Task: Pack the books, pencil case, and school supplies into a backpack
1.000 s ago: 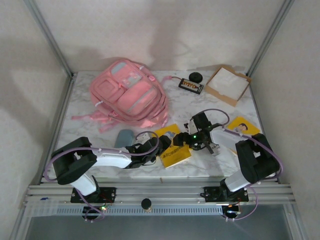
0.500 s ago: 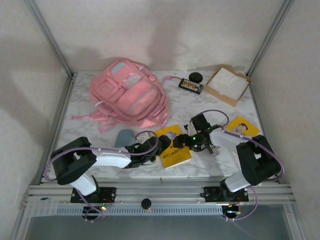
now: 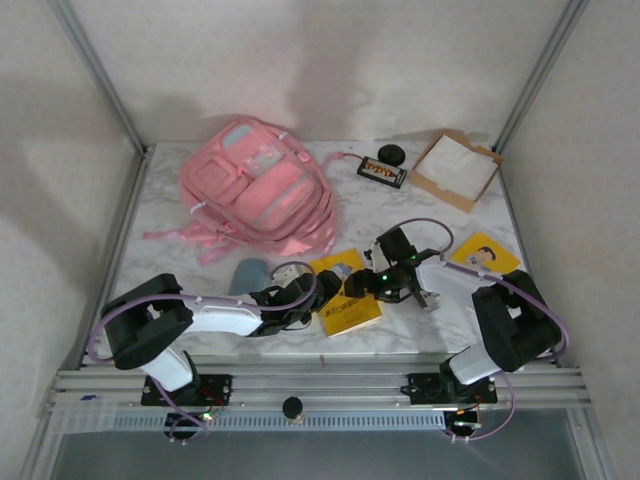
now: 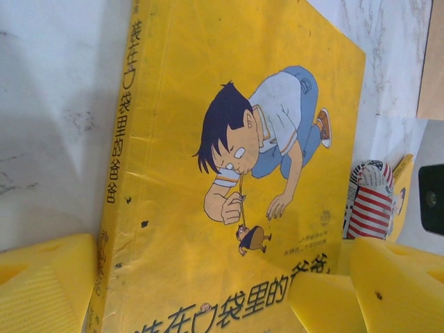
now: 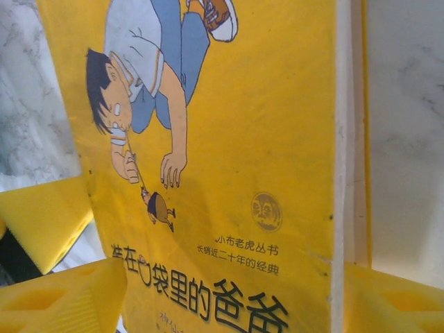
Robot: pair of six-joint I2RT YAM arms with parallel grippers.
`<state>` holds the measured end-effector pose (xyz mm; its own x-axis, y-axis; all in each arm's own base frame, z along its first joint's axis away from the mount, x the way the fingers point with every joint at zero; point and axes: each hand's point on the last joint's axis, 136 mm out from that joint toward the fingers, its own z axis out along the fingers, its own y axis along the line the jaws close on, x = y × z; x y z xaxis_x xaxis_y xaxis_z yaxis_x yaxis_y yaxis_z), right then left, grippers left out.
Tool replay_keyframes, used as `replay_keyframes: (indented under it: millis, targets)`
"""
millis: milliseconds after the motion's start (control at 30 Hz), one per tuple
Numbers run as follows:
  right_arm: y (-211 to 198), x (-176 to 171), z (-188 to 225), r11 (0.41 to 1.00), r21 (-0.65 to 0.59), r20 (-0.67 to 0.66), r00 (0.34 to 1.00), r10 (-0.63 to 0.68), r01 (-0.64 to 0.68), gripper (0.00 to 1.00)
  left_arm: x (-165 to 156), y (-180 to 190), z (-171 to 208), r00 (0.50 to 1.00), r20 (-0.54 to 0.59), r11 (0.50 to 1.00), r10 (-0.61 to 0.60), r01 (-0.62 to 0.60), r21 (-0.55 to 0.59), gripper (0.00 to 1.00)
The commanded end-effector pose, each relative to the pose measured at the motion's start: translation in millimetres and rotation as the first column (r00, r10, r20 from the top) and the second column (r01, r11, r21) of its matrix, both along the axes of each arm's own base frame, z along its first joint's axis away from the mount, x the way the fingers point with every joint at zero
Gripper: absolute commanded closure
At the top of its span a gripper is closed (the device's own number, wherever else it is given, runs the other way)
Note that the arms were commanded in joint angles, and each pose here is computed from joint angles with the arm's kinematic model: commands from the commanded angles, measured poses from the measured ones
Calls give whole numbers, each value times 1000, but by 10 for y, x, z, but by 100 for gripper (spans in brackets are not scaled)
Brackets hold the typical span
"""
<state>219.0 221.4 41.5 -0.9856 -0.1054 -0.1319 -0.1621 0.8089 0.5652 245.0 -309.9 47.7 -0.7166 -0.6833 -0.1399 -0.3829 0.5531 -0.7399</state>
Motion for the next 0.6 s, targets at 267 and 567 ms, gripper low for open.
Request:
replay_keyframes:
  millis: [267, 567]
  targets:
    - [167, -156, 469, 981, 184, 8, 998, 54, -55, 41, 26, 2, -165, 1000, -21, 1000, -1, 1, -5, 8]
    - [228, -176, 693, 961, 275, -2, 1000, 25, -24, 48, 39, -39, -165, 1000, -21, 1000, -13, 13, 4, 8]
